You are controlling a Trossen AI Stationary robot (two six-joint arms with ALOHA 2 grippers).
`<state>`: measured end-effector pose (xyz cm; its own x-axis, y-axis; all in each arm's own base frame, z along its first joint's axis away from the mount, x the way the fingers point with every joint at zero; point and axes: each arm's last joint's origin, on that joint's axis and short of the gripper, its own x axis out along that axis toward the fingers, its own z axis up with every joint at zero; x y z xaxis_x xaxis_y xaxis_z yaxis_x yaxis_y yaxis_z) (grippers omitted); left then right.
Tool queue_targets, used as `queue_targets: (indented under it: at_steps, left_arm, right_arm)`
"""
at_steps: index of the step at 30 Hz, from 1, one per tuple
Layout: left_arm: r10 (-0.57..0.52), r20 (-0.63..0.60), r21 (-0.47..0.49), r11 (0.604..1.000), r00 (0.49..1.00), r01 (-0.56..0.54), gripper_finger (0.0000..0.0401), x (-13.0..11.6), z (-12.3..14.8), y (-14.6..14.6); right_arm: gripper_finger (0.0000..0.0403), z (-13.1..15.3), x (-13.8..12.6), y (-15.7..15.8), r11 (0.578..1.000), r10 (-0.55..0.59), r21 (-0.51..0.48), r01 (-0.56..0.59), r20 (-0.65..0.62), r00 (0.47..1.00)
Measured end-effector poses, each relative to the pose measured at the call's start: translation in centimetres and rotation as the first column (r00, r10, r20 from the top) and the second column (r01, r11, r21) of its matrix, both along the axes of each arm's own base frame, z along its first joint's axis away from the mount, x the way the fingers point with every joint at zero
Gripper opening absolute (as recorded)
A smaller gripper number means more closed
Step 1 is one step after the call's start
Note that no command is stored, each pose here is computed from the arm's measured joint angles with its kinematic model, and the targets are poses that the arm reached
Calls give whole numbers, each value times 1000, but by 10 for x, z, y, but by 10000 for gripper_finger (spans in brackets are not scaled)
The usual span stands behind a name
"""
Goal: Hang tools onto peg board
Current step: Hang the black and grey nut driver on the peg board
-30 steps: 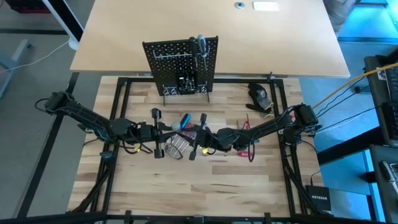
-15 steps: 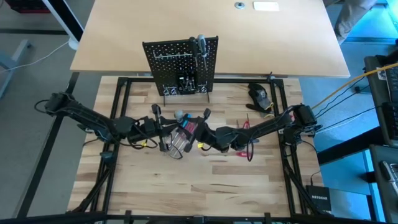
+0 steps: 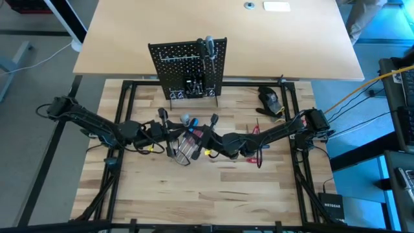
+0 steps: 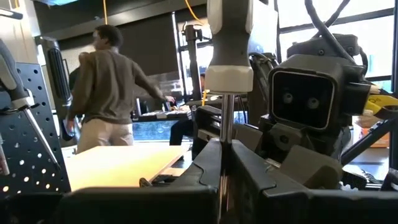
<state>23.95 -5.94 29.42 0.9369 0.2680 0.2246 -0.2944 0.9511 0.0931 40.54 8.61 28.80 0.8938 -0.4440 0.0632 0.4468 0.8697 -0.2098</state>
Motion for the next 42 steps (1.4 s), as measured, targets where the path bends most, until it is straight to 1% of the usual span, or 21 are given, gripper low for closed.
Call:
queue_targets:
  at_steps: [2, 5, 9, 12, 17, 22, 25, 27, 31, 33, 36, 39, 42]
  left_arm:
    - [1, -3, 2, 1000, 1000, -1, 7, 0, 0, 0]
    - [1, -4, 3, 1000, 1000, -1, 11, 0, 0, 0]
    - [-4, -1, -5, 1000, 1000, 4, 26, 0, 0, 0]
    - [-7, 2, -9, 1000, 1000, 7, 47, 0, 0, 0]
    - [4, -23, -1, 1000, 1000, -4, 98, -4, 1, 1]
    - [48, -98, -5, 999, 994, -48, 143, -23, 8, 3]
    - [26, -176, -31, 999, 984, -32, 158, -42, 9, 4]
    - [4, -244, -66, 998, 970, -20, 161, -56, 6, 6]
    - [-21, -376, -181, 982, 926, -51, 159, -79, -6, 14]
    - [-20, -422, -219, 972, 906, -80, 155, -87, -13, 17]
    - [-16, -471, -245, 963, 882, -113, 149, -91, -29, 19]
    - [-13, -501, -248, 960, 865, -129, 147, -92, -44, 19]
    - [-8, -523, -237, 962, 852, -137, 148, -92, -55, 19]
  right_arm:
    - [28, 0, 0, 0, 1000, -1, -3, 1, -1, 1000]
    - [28, 0, 0, 0, 1000, -3, -19, 3, -9, 1000]
    - [28, 0, 0, 0, 1000, -4, -24, 4, -11, 1000]
    - [28, 0, 0, 0, 1000, -14, -27, 14, -16, 1000]
    - [28, 0, 0, -1, 999, -19, -27, 19, -17, 1000]
    - [28, 4, -3, -2, 999, -40, -31, 40, -22, 999]
    - [28, 11, -7, -3, 997, -54, -55, 53, -15, 998]
    - [28, 18, -10, -7, 995, -73, -70, 72, -11, 997]
    - [28, 30, -12, -27, 991, -110, -73, 111, 14, 994]
    - [28, 33, -11, -42, 990, -125, -66, 126, 23, 992]
    - [28, 38, -5, -66, 991, -130, -38, 130, -13, 991]
    - [28, 44, 0, -93, 994, -103, 36, 103, -21, 994]
    - [28, 51, 0, -118, 987, -151, 53, 150, 4, 989]
